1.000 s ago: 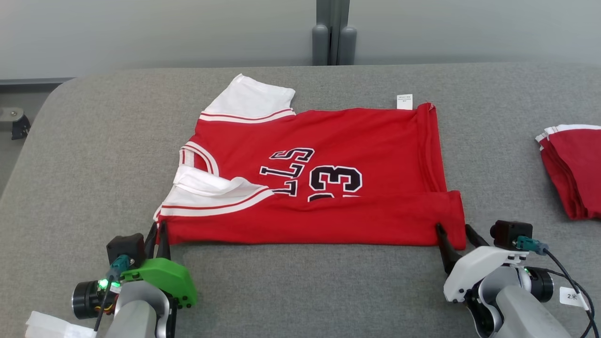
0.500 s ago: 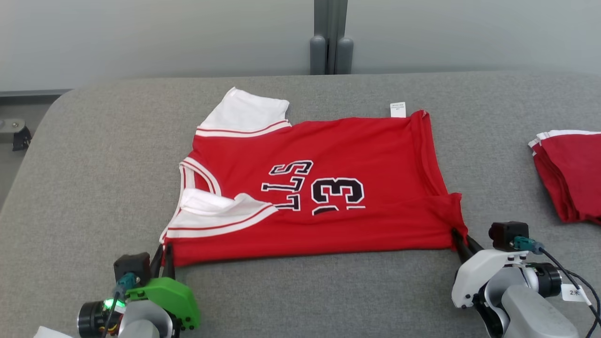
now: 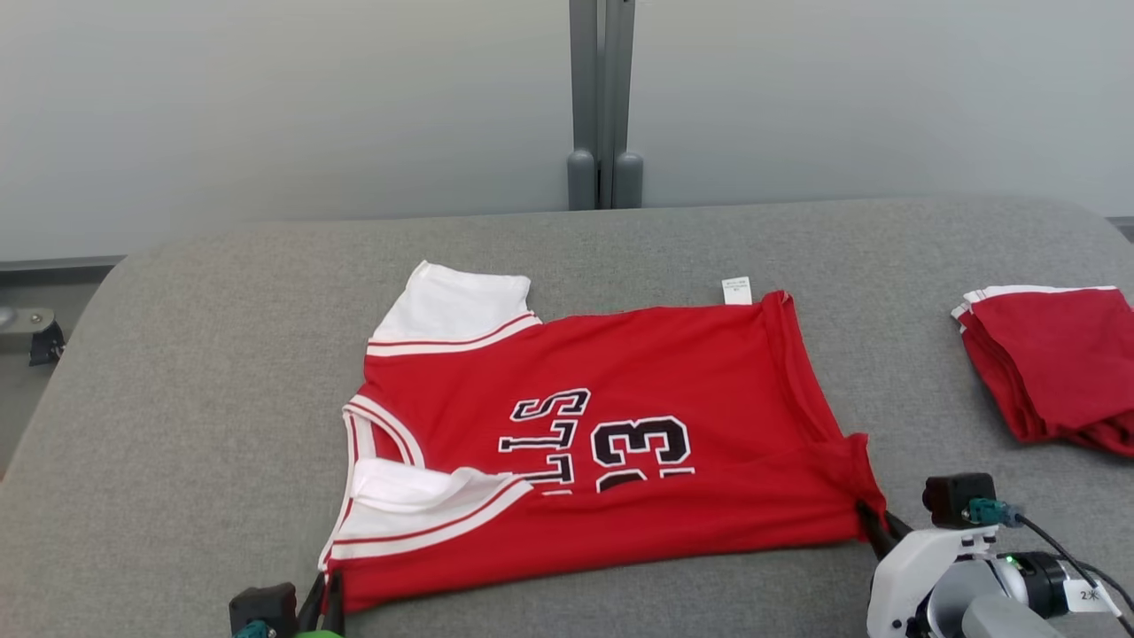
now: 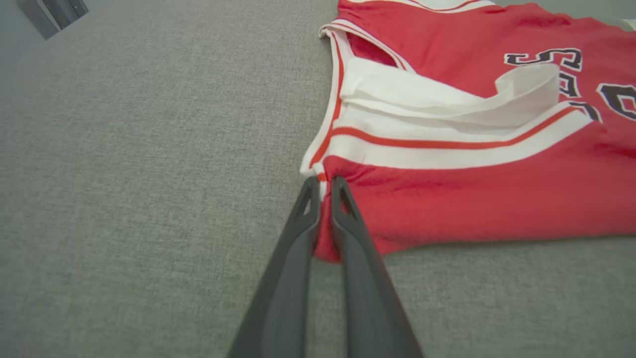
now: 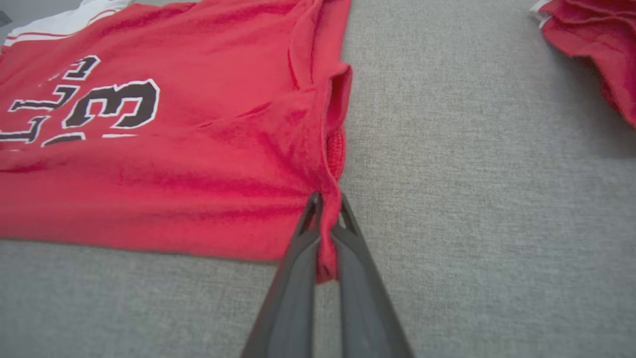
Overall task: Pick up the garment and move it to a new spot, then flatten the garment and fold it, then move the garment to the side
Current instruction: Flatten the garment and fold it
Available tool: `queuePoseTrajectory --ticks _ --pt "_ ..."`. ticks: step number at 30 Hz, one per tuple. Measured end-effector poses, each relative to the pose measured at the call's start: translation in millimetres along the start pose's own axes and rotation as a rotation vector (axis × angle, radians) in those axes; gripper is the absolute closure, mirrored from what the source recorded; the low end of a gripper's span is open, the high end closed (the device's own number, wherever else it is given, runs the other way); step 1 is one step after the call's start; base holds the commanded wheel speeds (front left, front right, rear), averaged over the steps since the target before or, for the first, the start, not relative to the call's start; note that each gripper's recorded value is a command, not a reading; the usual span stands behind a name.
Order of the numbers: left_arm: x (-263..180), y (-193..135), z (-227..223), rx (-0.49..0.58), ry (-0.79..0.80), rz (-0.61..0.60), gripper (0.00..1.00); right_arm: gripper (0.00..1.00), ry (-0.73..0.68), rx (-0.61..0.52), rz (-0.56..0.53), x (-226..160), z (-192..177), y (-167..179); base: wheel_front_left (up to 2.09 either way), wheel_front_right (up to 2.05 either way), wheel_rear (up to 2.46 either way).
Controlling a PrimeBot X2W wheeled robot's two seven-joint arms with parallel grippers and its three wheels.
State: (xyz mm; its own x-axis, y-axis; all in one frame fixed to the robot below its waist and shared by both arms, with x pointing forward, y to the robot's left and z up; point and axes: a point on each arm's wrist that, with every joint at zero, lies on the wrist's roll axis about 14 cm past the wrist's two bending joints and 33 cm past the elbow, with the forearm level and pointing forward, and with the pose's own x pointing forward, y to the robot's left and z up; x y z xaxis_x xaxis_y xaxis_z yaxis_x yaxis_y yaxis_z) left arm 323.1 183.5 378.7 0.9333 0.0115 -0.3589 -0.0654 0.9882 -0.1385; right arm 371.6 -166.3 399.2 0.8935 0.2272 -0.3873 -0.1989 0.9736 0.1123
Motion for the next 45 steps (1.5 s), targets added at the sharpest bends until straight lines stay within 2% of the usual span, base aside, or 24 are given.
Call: queuePoseTrajectory --ticks 6,7,8,9,10,11,15,18,21,23,27,34,39,43,45 --pt "-10 -2 -2 -0.007 -0.013 -0.007 1.0 1.0 0.049 0.054 0.017 -16 -17 8 0.0 0.0 0.0" --pt "-10 -2 -1 -0.003 -0.016 -0.01 0.82 1.0 0.054 0.062 0.02 -18 -19 9 0.0 0.0 0.0" --pt "-11 -2 -2 0.005 -0.014 -0.011 0.53 0.71 0.052 0.068 0.022 -19 -18 10 0.0 0.0 0.0" --pt "-11 -2 -3 0.014 -0.009 -0.012 0.24 0.0 0.045 0.074 0.023 -19 -17 10 0.0 0.0 0.0" --pt "-11 -1 -3 0.02 -0.009 -0.011 0.03 0.0 0.037 0.081 0.022 -19 -15 10 0.0 0.0 0.0" --pt "-11 0 -2 0.024 -0.012 -0.008 0.0 0.0 0.032 0.084 0.023 -19 -14 11 0.0 0.0 0.0" --pt "-8 10 16 0.017 -0.064 0.03 0.0 0.0 -0.056 0.099 0.01 -17 7 7 0.0 0.0 0.0" --pt "-2 12 46 -0.02 -0.156 0.041 0.0 0.0 -0.166 0.091 0.004 -16 34 4 0.0 0.0 0.0" --pt "-1 0 103 -0.052 -0.33 -0.013 0.0 0.0 -0.283 0.068 0.011 -16 65 6 0.0 0.0 0.0" --pt "-4 -5 125 -0.071 -0.402 -0.028 0.0 0.0 -0.34 0.049 0.013 -18 80 7 0.0 0.0 0.0" --pt "-6 -9 146 -0.074 -0.471 -0.045 0.0 0.0 -0.4 0.043 0.006 -20 94 9 0.0 0.0 0.0" --pt "20 -31 136 -0.012 -0.388 -0.113 0.0 0.0 -0.427 0.027 0.023 -14 107 16 0.0 0.0 0.0" --pt "65 -47 167 0.148 -0.312 -0.189 0.0 0.0 -0.44 -0.013 0.05 1 130 15 0.0 0.0 0.0" --pt "108 -58 182 0.256 -0.185 -0.225 0.0 0.0 -0.444 -0.043 0.072 17 148 12 0.0 0.0 0.0" --pt "130 -56 192 0.342 -0.122 -0.221 0.0 0.0 -0.448 -0.061 0.081 26 157 10 0.0 0.0 0.0"
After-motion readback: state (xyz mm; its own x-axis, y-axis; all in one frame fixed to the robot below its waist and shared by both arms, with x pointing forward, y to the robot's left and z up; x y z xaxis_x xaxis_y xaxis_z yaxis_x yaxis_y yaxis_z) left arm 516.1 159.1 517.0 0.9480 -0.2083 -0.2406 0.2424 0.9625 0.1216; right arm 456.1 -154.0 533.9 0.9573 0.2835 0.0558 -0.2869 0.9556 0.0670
